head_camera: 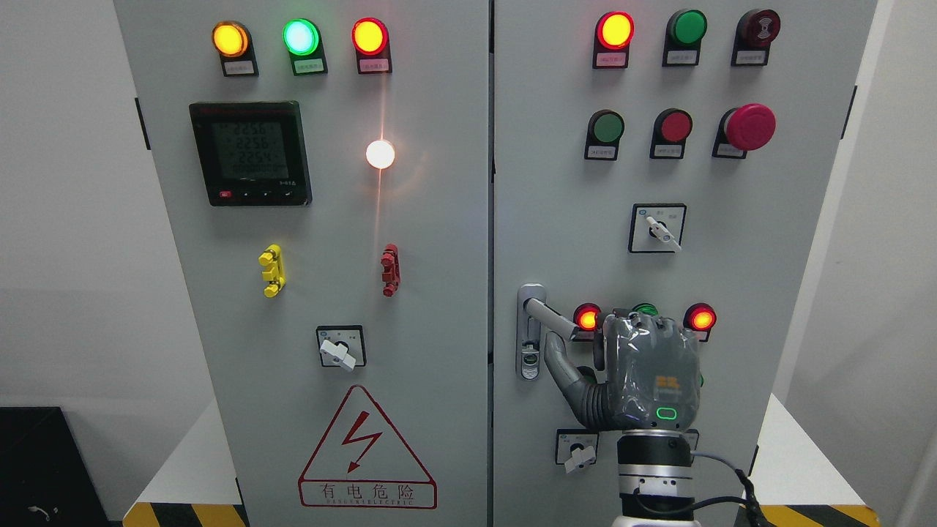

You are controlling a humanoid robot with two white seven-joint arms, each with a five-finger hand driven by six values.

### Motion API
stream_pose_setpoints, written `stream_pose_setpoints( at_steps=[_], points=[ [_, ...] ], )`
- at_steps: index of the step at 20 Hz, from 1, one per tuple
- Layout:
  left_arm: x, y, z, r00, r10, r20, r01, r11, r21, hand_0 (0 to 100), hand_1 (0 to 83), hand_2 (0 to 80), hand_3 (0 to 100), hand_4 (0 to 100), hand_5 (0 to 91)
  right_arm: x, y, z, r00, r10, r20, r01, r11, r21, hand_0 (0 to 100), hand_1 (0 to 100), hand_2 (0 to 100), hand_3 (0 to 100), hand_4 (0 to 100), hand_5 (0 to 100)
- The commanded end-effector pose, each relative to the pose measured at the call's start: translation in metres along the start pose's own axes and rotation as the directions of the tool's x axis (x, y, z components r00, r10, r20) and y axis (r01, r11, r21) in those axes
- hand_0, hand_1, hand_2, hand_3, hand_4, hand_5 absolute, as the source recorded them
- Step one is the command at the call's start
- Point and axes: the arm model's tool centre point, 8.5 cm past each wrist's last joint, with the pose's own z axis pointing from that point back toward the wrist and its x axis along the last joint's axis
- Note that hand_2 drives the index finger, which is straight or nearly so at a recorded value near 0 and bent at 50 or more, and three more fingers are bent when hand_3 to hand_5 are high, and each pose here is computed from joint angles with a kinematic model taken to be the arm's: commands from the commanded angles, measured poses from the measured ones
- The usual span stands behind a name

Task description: Release door handle

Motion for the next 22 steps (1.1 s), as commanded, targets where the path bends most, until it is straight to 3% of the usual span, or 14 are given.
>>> stream_pose_setpoints(
  at_steps=[1,22],
  points=[
    [0.0001,-0.0001,0.0,1.0,0.0,0.0,0.0,1.0,-0.001,12,55.6,0.0,0,0,0.0,-0.0016,0.0005,0.0006,1.0,0.001,-0.005,-0.001,1.0,0.007,39,37,100,100,99,100],
    [0.0001,-0.0001,0.0,1.0,0.0,0.0,0.0,1.0,-0.001,12,55.6,0.0,0,0,0.0,-0.0041,-0.0033,-0.0011,1.0,0.001,-0.012,-0.001,1.0,-0.003,39,38,100,100,99,100]
  ],
)
